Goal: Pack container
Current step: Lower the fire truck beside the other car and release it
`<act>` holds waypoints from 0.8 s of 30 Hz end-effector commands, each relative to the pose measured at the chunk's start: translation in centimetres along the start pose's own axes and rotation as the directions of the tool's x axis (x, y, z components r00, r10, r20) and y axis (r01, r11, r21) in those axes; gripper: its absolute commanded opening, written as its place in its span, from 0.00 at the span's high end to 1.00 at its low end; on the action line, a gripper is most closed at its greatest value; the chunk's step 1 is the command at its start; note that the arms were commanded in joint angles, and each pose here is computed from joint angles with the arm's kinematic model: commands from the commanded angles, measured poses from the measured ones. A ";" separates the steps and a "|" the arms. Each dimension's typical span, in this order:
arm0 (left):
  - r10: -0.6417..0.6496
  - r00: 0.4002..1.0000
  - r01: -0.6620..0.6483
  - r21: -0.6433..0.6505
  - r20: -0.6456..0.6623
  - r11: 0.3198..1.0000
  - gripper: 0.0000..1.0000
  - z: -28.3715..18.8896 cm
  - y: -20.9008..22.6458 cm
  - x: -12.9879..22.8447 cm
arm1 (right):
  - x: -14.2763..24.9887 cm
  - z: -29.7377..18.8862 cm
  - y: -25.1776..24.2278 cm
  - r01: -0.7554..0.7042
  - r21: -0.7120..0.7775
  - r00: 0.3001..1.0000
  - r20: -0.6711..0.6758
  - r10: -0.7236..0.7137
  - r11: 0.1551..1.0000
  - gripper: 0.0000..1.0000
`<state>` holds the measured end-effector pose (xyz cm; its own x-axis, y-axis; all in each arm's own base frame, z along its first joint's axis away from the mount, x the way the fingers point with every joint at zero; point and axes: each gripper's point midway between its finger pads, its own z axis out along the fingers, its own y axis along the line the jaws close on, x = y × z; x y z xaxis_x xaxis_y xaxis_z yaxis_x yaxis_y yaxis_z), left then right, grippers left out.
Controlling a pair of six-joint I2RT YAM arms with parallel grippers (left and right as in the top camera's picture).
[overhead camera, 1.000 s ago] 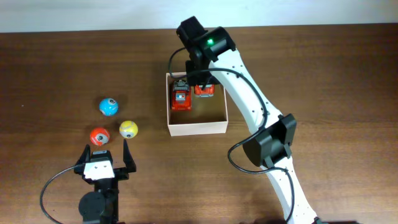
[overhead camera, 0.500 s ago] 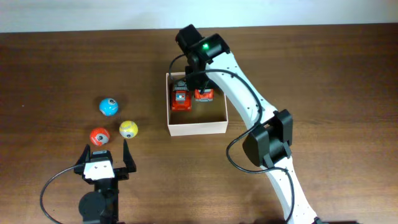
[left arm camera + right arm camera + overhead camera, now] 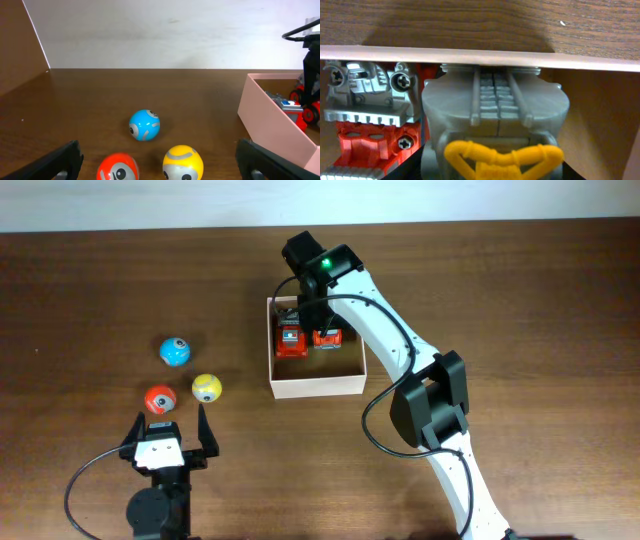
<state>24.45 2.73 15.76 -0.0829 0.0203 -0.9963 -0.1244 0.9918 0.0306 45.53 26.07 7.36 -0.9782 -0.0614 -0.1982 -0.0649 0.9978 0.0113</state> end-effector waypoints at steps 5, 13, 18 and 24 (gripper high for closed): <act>0.015 1.000 -0.015 0.006 0.003 1.000 0.01 0.0 -0.1 0.1 | -0.1 0.6 0.2 -0.008 0.004 1.000 0.008 0.008 1.000 0.51; 0.015 1.000 -0.015 0.006 0.003 1.000 0.01 0.0 -0.1 0.1 | 0.0 1.2 0.4 -0.008 -0.001 1.000 0.003 0.008 1.000 0.51; 0.015 1.000 -0.015 0.006 0.003 1.000 0.01 0.0 -0.1 0.1 | 0.4 2.0 0.2 -0.007 0.005 1.000 -0.009 0.007 1.000 0.51; 0.015 1.000 -0.015 0.006 0.003 1.000 0.01 0.0 -0.1 0.1 | 0.2 2.0 0.3 -0.007 0.002 1.000 -0.003 0.007 1.000 0.44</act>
<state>24.45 2.73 15.76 -0.0829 0.0203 -0.9963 -0.1244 0.9918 0.0306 45.79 26.24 5.83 -0.9781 -0.0569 -0.2002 -0.0609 0.9980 0.0140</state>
